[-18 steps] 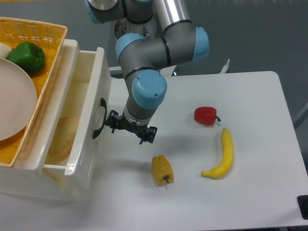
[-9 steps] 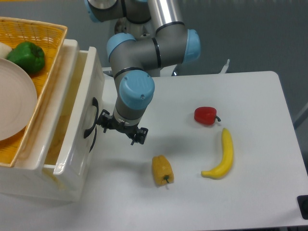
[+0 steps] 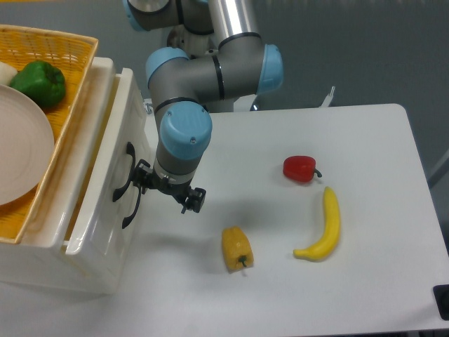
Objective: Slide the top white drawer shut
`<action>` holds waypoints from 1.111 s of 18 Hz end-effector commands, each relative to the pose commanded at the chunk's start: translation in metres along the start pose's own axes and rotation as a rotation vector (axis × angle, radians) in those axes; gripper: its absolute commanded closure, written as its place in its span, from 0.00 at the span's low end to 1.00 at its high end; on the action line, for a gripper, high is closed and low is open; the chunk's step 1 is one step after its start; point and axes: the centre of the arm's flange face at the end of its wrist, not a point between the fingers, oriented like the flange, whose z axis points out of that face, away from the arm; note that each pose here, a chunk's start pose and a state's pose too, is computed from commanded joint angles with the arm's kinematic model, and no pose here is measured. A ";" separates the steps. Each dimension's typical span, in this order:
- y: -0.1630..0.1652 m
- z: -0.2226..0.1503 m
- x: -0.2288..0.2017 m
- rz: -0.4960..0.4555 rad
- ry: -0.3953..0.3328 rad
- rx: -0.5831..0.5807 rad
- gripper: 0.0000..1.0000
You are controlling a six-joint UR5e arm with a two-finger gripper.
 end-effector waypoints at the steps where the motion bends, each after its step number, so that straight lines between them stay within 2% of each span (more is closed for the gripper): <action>1: 0.000 -0.001 0.000 0.002 0.000 0.002 0.00; 20: -0.002 -0.001 0.002 0.005 0.003 0.001 0.00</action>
